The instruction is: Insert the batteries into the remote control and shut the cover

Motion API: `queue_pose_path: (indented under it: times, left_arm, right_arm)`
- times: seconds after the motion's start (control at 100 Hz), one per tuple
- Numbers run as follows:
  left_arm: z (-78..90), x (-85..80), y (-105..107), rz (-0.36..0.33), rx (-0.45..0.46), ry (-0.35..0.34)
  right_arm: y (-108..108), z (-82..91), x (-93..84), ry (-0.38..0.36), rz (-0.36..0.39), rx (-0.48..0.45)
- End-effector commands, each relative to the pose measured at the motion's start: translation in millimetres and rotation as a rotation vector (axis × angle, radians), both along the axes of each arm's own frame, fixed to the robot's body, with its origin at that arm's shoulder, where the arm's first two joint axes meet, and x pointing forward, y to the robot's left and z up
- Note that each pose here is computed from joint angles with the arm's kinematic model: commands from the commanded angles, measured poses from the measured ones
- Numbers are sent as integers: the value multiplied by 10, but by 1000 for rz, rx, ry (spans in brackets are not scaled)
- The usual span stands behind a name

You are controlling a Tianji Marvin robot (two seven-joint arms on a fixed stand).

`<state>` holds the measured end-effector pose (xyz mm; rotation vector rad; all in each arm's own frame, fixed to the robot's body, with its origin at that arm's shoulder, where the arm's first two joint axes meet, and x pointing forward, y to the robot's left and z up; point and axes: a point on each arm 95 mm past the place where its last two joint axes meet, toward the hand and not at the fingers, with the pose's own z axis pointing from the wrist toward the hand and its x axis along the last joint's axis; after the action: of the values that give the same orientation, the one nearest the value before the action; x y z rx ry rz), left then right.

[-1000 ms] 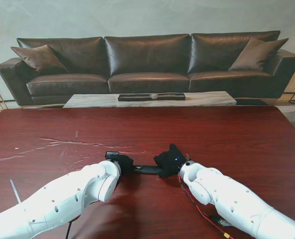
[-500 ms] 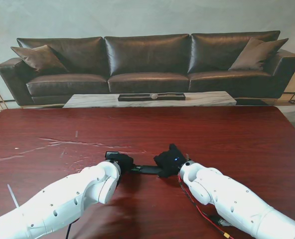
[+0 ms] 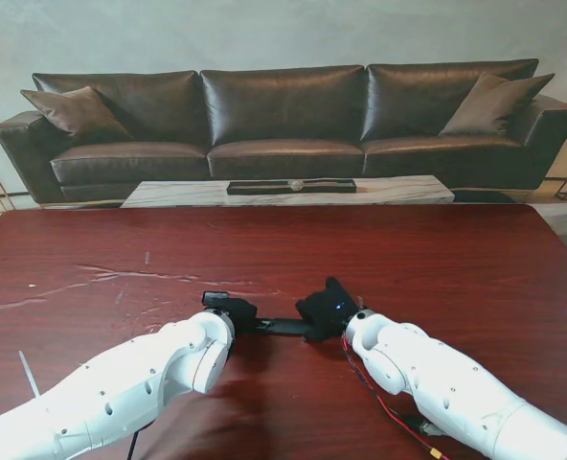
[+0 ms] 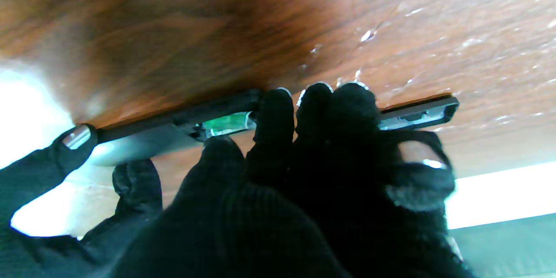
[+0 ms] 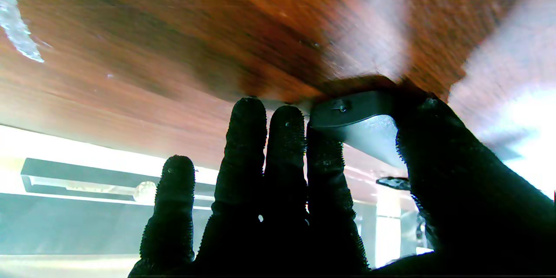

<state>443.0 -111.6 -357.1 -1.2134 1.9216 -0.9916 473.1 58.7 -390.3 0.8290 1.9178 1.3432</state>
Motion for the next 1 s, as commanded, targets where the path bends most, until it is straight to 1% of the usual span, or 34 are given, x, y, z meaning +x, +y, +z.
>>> queue_pose_path:
  times: [0.0,0.18,0.6,0.84,0.99]
  left_arm:
    - [-15,-11,-43,3,-13,11]
    - [-31,-14,-75,2,-16,34]
    - [-22,-9,-160,-15,-1,58]
    - [-16,8,-174,-14,17,77]
    - [-21,19,-184,-11,18,76]
  right_arm:
    - [-89,-198,-106,45,-7,-37]
    - [-91,-196,-105,42,-9,-37]
    - [-92,-195,-104,42,-9,-41]
    - [-93,-192,-103,42,-8,-40]
    - [-90,-193,-104,42,-8,-40]
